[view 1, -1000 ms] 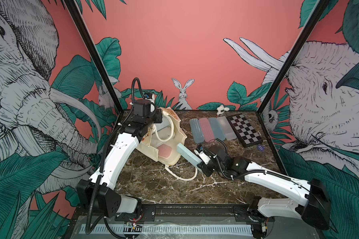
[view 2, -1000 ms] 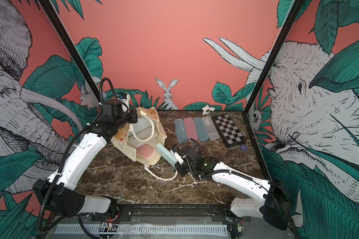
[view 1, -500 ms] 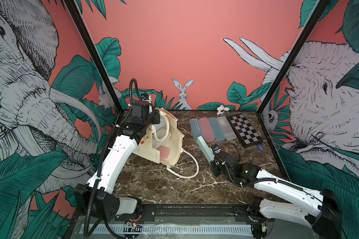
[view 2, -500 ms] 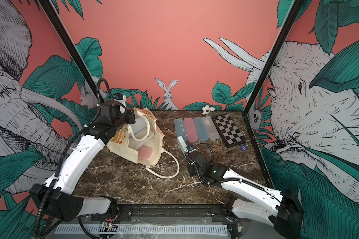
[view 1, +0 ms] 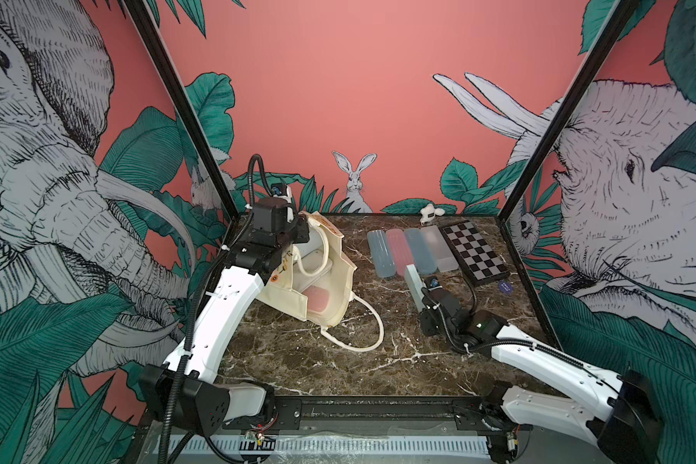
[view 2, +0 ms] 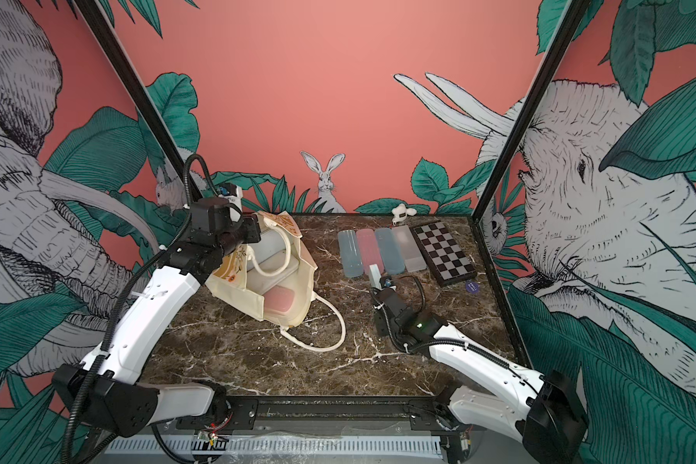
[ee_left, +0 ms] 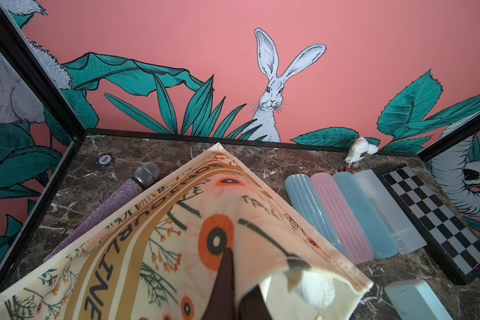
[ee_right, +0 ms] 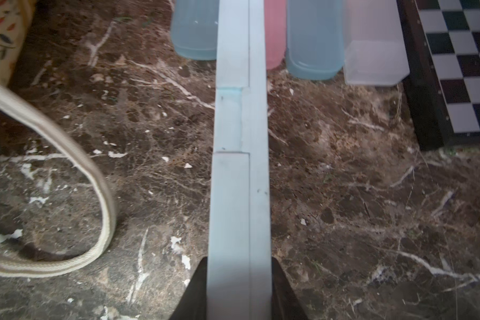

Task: Take out the pencil case from the canvas bag
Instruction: Place the pencil case at the center of the board.

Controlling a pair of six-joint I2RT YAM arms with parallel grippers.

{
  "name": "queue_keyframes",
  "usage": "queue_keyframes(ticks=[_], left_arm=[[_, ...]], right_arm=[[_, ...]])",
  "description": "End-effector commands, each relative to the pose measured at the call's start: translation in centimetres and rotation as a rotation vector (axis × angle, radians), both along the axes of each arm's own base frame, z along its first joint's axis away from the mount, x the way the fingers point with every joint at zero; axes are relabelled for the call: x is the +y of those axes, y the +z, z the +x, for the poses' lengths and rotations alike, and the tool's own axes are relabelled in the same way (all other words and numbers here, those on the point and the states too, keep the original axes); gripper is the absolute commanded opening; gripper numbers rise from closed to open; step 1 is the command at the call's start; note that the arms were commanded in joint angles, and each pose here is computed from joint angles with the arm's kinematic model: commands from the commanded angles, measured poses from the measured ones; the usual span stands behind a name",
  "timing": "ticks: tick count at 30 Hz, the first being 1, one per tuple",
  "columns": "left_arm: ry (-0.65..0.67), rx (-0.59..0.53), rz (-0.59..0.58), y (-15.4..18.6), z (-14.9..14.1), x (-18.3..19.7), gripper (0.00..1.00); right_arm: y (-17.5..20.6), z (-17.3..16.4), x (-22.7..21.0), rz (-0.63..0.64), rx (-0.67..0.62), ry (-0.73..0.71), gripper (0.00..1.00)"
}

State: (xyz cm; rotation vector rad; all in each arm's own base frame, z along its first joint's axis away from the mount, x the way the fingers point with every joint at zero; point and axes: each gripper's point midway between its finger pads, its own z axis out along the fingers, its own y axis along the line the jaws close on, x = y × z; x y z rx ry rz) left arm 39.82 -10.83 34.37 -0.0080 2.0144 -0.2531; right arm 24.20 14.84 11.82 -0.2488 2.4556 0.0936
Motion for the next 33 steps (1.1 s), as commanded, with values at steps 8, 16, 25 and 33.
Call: queue_keyframes(ticks=[8, 16, 25, 33], left_arm=[[-0.008, -0.113, -0.069, 4.2, -1.9, 0.4, 0.00], [-0.029, -0.113, -0.075, 4.5, -1.9, 0.0, 0.00], [-0.055, -0.100, -0.085, 4.2, -2.1, -0.5, 0.00], [-0.072, -0.060, -0.095, 3.2, -3.0, -0.7, 0.00]], right_arm=[[-2.5, 0.3, -4.4, 0.259, 0.143, -0.232, 0.00], [-4.1, 1.1, -5.7, 0.406, 0.216, -0.308, 0.10], [-6.6, 0.9, -9.3, 0.376, 0.261, -0.514, 0.47], [-5.6, 1.1, -12.5, 0.230, 0.198, -0.609, 0.67]])
